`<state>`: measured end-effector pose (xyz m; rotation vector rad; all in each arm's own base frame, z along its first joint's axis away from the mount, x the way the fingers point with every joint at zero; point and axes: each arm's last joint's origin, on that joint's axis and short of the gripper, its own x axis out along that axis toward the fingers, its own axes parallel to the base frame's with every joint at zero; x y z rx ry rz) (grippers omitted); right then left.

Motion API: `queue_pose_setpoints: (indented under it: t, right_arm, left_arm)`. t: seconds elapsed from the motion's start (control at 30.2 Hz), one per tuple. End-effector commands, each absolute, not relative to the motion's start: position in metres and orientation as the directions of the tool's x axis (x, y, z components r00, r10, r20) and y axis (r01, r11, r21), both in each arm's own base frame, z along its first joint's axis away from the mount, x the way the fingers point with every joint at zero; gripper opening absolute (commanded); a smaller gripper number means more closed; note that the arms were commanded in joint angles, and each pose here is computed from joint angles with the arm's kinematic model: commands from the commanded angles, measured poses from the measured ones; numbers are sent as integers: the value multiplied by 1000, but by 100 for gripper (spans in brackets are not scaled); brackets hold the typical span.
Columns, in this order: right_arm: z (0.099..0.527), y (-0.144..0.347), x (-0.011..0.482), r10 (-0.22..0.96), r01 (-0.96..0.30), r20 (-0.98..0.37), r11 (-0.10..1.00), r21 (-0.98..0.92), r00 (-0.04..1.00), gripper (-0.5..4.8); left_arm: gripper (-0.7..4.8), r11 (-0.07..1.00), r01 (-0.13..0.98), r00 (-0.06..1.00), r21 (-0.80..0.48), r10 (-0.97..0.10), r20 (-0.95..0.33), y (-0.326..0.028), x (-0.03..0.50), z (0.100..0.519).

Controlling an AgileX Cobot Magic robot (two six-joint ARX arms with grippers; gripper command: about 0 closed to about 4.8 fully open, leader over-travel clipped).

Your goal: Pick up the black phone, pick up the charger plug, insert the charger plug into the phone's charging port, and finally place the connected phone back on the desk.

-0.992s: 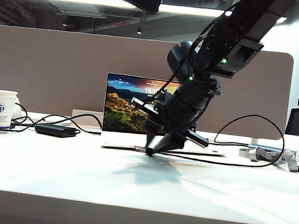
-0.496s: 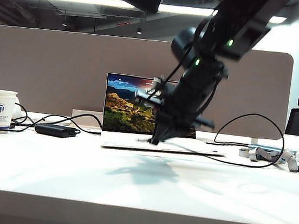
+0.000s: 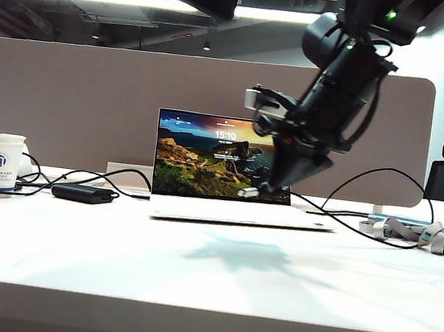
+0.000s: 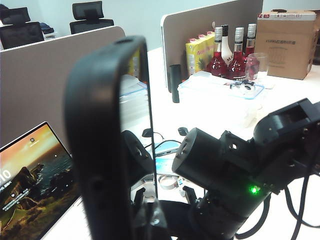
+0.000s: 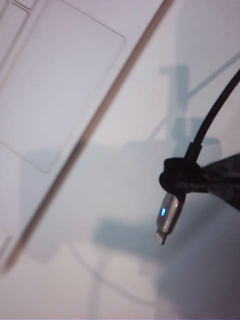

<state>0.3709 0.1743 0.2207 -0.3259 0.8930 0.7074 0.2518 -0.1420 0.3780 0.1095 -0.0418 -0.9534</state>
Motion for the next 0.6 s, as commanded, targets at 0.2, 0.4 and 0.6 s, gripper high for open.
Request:
queue_pose_setpoints:
  t: [0.2, 0.4, 0.6]
  right_arm:
    - [219, 150, 365, 397, -902, -868, 415, -122, 300, -7]
    - [212, 150, 363, 385, -960, -884, 195, -203, 265, -7]
    - [196, 152, 367, 371, -970, -900, 165, -177, 228, -7]
  left_arm:
    - [-6, 574, 807, 575, 139, -817, 39, -141, 248, 387]
    - [-6, 574, 808, 575, 135, -818, 39, -141, 248, 387]
    - [-6, 574, 808, 575, 135, -818, 39, -141, 248, 387]
